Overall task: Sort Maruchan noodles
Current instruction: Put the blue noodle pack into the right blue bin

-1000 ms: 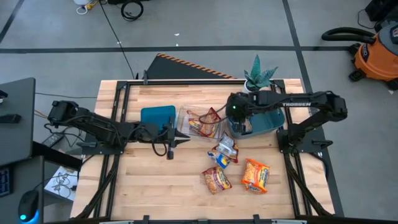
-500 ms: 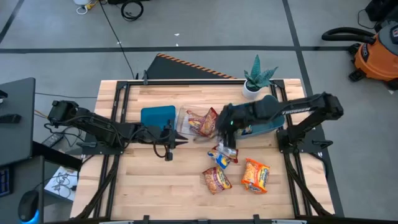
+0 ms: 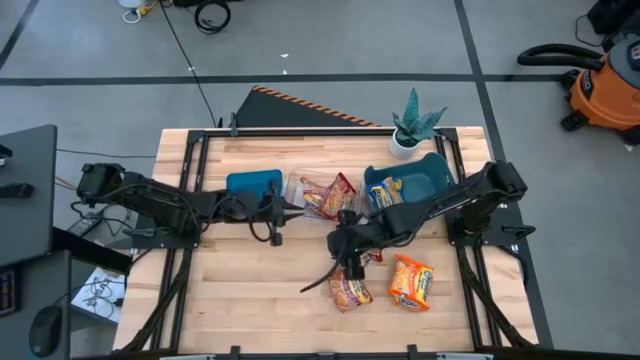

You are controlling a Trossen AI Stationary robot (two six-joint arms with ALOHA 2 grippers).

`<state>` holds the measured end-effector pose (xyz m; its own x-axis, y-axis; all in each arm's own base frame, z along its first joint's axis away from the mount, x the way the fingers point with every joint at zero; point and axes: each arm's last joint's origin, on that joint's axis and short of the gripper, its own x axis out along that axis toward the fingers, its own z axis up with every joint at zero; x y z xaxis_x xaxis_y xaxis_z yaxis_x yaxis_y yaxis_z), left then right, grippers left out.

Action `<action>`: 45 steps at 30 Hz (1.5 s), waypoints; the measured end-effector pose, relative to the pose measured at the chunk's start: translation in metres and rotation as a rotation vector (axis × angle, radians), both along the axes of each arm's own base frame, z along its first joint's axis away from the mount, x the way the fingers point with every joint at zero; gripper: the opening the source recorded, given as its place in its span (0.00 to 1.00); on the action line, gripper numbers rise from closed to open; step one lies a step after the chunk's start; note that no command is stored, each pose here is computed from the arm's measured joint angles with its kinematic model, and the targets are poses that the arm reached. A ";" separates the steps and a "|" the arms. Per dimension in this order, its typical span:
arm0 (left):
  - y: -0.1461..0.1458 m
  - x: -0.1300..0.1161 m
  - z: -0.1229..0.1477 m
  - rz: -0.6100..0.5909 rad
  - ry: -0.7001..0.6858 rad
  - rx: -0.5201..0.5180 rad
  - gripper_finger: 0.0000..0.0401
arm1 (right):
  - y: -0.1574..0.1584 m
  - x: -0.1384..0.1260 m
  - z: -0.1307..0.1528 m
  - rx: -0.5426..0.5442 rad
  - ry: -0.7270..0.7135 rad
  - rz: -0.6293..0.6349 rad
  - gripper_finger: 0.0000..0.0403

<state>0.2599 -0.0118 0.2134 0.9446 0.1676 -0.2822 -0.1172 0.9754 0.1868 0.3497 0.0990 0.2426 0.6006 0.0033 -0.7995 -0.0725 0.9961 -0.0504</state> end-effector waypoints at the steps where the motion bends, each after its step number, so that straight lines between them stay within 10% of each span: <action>1: 0.003 0.000 0.000 0.012 -0.001 0.000 0.14 | 0.001 0.002 -0.004 -0.015 0.005 0.005 0.51; 9: 0.023 0.000 0.001 0.088 -0.006 0.002 0.14 | 0.002 0.006 -0.020 -0.059 0.062 -0.009 0.46; 21: 0.022 0.001 0.001 0.056 -0.011 -0.020 0.14 | -0.001 -0.004 -0.020 -0.076 0.148 0.000 0.03; 45: -0.031 -0.004 -0.002 -0.146 0.020 -0.045 0.14 | -0.067 -0.138 0.127 -0.340 -0.164 -0.301 0.02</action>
